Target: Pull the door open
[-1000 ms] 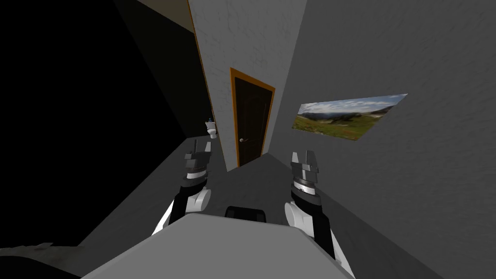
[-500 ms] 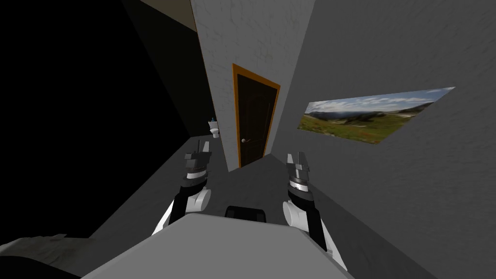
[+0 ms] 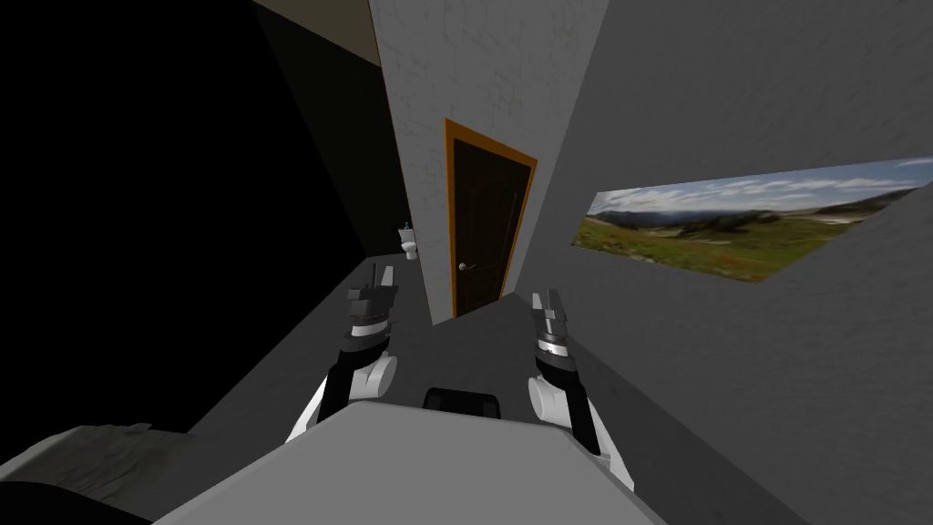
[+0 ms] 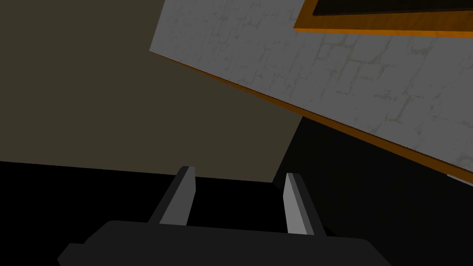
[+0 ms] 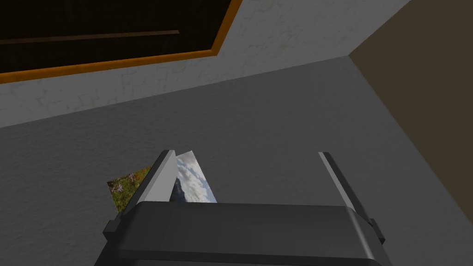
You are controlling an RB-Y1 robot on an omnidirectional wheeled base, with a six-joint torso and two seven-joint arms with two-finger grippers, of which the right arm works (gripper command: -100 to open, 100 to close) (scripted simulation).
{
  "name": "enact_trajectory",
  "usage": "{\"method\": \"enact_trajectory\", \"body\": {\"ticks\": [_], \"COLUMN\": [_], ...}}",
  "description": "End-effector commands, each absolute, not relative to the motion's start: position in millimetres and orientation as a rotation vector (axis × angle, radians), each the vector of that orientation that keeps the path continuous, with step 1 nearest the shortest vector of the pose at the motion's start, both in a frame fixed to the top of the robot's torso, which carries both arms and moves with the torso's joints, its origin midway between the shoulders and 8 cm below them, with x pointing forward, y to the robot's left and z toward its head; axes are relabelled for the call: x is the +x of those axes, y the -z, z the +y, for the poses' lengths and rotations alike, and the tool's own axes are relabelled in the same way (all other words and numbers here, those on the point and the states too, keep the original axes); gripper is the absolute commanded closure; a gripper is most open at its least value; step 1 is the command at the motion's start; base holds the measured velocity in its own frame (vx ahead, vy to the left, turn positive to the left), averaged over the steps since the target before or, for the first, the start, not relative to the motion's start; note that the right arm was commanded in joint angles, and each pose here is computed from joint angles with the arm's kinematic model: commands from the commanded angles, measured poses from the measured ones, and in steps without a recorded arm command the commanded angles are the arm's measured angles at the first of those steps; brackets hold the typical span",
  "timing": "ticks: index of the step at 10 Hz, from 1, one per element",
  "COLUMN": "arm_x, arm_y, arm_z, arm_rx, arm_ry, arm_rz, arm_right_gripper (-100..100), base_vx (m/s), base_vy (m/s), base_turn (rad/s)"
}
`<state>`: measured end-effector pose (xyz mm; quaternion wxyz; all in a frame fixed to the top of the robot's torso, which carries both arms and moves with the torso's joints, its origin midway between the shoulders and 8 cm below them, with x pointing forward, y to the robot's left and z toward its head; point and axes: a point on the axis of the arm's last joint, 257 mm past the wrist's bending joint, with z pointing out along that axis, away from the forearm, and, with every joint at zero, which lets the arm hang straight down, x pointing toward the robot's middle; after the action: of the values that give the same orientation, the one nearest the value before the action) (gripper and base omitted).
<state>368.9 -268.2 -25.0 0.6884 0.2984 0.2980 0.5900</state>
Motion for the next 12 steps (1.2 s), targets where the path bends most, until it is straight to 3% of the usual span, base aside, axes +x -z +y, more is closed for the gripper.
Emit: {"method": "enact_trajectory", "body": {"ticks": [1,12], "arm_x": [378.7,425.4], "arm_y": [38.4,126.1], "arm_z": [-266.0,-261.1], "arm_rx": [0.684,0.782], "arm_ry": [-1.329,-1.356], "arm_rz": [0.695,0.864], "arm_right_gripper": [-100,-100], "base_vx": [0.094,0.080], "base_vy": [0.012,0.002], "base_turn": [0.120,0.100]}}
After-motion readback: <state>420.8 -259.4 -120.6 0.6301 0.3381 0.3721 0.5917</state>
